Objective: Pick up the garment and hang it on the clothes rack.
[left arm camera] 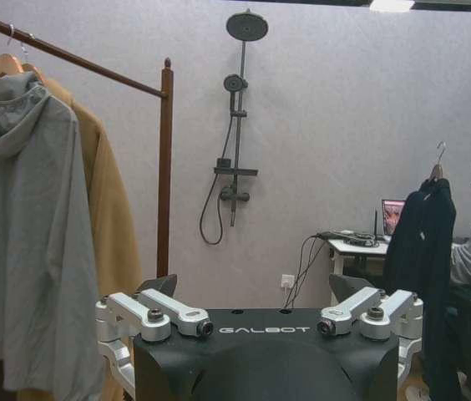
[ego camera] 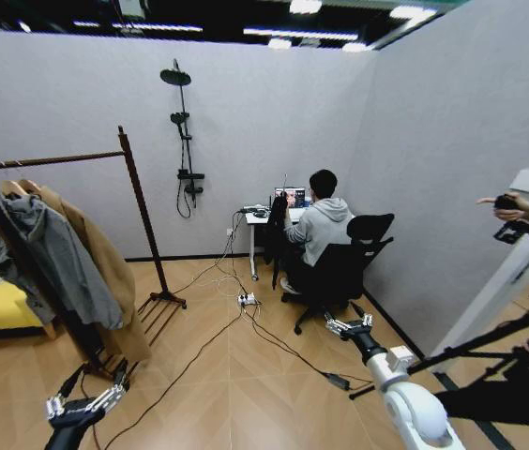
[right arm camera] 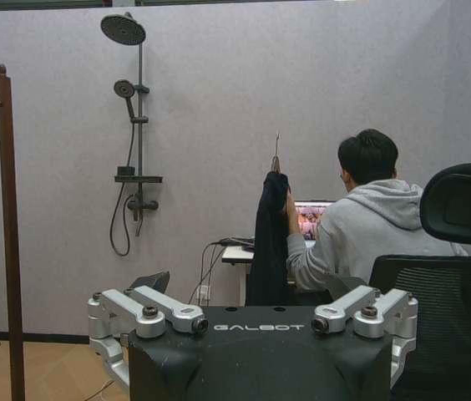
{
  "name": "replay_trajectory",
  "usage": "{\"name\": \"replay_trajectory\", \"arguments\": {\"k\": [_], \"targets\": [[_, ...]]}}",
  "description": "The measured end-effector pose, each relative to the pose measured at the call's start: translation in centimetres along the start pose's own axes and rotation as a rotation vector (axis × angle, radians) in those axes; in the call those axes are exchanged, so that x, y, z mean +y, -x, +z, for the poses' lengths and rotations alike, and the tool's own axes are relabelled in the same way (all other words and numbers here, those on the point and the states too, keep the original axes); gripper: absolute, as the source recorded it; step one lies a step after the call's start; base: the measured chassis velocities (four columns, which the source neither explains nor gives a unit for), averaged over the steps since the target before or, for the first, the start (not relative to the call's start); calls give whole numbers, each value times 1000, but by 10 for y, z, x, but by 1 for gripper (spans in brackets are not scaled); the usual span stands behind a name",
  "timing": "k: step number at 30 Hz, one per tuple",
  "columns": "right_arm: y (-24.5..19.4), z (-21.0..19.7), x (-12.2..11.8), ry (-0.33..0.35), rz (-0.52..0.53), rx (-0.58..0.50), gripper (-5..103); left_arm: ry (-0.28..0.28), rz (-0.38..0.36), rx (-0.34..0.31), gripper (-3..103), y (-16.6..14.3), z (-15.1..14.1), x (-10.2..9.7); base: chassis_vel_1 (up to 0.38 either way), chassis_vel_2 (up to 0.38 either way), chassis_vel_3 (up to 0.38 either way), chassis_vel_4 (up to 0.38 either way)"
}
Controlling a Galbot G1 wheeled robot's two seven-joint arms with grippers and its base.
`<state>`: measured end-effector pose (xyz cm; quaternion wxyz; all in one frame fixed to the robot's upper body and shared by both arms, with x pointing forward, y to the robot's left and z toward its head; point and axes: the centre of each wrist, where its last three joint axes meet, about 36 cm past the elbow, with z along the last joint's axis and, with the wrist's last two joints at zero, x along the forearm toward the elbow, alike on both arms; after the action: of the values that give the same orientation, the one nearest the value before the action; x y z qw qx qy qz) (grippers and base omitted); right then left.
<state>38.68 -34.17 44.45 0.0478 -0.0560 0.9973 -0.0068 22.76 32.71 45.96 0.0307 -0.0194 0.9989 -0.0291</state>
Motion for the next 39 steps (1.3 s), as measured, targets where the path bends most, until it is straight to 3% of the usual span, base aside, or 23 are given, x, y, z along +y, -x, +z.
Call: {"name": "replay_trajectory", "arguments": {"k": [34,39], "targets": [[-6,4,-6,-14,17,5,100,0,0,0,100,0,0,0,-359,356,360,-356],[2,-7,-23,-41,83,-7,100,0,0,0,100,0,0,0,-326,343,320,-318]]}}
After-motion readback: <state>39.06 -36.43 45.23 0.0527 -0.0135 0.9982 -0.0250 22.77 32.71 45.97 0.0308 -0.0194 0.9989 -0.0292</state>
